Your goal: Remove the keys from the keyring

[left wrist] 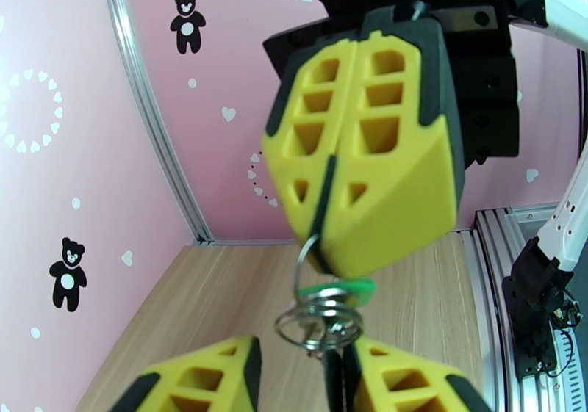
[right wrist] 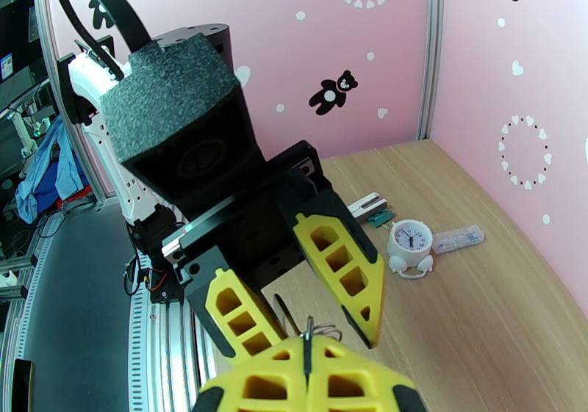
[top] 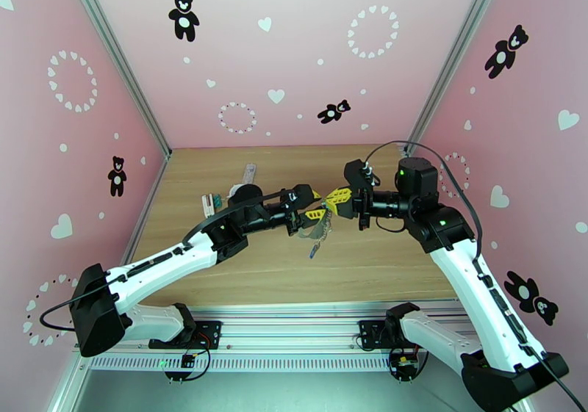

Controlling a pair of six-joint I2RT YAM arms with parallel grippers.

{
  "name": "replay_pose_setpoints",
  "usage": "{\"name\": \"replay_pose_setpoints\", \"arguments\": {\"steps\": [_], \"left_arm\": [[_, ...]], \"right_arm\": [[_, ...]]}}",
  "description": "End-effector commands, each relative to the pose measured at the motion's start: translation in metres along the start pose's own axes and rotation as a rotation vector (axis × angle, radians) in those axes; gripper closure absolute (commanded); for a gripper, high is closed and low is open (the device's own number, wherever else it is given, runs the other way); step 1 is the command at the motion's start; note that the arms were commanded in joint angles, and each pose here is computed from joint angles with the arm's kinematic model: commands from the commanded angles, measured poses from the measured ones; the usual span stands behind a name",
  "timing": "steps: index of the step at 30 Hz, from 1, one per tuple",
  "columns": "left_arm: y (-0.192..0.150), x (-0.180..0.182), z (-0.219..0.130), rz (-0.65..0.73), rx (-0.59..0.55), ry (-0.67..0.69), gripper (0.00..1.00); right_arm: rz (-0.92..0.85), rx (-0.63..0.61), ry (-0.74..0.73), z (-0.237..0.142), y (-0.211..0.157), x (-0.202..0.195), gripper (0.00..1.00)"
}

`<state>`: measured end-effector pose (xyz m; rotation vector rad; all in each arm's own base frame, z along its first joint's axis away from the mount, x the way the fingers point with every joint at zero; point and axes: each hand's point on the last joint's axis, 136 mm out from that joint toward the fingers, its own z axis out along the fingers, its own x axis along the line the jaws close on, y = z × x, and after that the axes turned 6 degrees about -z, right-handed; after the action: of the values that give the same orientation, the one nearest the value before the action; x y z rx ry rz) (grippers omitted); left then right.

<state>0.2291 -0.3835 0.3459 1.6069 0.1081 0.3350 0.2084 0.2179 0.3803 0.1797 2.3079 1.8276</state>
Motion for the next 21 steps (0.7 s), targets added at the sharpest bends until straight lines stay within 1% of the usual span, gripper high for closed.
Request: {"name": "replay_pose_setpoints", "arguments": {"steps": [1, 3, 7, 14, 21], "left_arm": [[0.014, 0.001, 0.004, 0.003, -0.039, -0.010, 0.61], [0.016, -0.001, 0.005, -0.001, -0.051, -0.018, 0.56], [0.016, 0.003, 0.006, -0.007, -0.060, 0.008, 0.56], [0.016, 0.009, 0.007, -0.023, -0.099, 0.054, 0.56], [0.011, 0.009, 0.005, -0.025, -0.095, 0.063, 0.62]], "right_arm": [[-0.043, -0.040, -0.005, -0.004, 0.015, 0.001, 1.00], [-0.044, -0.039, -0.008, -0.004, 0.015, 0.000, 1.00], [-0.046, -0.042, -0.013, -0.004, 0.015, 0.000, 1.00], [-0.046, -0.035, -0.024, -0.004, 0.012, -0.001, 1.00], [-0.049, -0.032, -0.034, -0.005, 0.011, -0.002, 1.00]]}}
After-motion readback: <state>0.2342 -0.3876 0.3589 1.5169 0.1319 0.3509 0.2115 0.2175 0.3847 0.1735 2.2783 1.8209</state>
